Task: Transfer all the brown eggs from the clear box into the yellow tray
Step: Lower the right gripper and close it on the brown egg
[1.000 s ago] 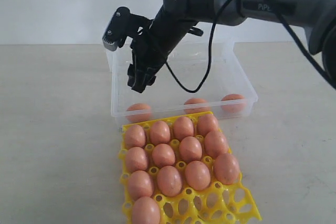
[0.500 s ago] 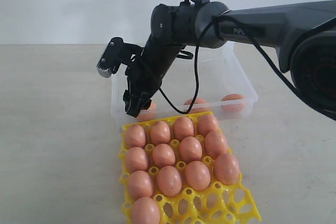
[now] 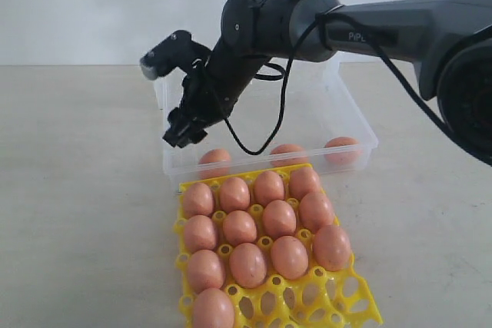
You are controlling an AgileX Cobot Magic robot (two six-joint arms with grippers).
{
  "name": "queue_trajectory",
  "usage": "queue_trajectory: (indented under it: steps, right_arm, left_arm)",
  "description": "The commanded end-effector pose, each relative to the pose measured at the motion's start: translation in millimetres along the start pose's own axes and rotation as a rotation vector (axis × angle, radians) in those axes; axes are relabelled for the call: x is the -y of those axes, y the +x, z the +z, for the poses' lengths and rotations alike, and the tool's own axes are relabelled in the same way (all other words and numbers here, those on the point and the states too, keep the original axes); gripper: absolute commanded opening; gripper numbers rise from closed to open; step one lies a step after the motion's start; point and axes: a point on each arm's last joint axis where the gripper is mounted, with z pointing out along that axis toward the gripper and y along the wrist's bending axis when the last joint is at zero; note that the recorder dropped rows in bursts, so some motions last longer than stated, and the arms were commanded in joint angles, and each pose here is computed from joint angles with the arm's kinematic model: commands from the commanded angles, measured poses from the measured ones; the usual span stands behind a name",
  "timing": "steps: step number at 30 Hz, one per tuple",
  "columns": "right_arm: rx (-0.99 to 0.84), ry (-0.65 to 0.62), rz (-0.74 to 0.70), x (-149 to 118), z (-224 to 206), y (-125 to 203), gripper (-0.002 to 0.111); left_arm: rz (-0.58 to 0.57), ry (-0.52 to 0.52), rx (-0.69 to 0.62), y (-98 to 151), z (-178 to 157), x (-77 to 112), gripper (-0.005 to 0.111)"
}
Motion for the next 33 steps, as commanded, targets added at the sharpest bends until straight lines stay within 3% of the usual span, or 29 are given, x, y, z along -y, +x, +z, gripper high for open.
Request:
queue_trajectory:
  steps: [1,9,12,14,16,19,26,30,33]
  right_arm:
    - [0.045,0.012,0.43,0.6,-23.3,-11.6,0.058]
    - [-0.053,0.072,0.677,13.6,-9.2,7.5,0.058]
    - [-0.115,0.057,0.835,26.0,-4.9,22.1,0.058]
    - [-0.157,0.013,0.863,30.7,-5.9,29.0,0.058]
    - [-0.183,-0.055,0.707,29.7,-8.7,31.5,0.058]
    - [-0.181,-0.132,0.362,25.6,-12.5,31.0,0.058]
    - [-0.162,-0.202,-0.085,16.9,-12.0,29.6,0.058]
    - [-0.142,-0.212,-0.226,7.0,-9.3,24.4,0.058]
    - [-0.141,-0.197,-0.253,4.4,-3.5,23.9,0.058]
  left_arm:
    - [0.006,0.001,0.009,0.2,0.2,0.0,0.004]
    - [0.006,0.001,0.009,0.2,0.2,0.0,0.004]
    - [0.006,0.001,0.009,0.2,0.2,0.0,0.004]
    - [0.006,0.001,0.009,0.2,0.2,0.0,0.004]
    - [0.006,0.001,0.009,0.2,0.2,0.0,0.004]
    - [0.006,0.001,0.009,0.2,0.2,0.0,0.004]
    - [0.006,0.001,0.009,0.2,0.2,0.0,0.004]
    - [0.006,0.001,0.009,0.2,0.2,0.0,0.004]
    - [0.006,0.001,0.009,0.2,0.2,0.0,0.004]
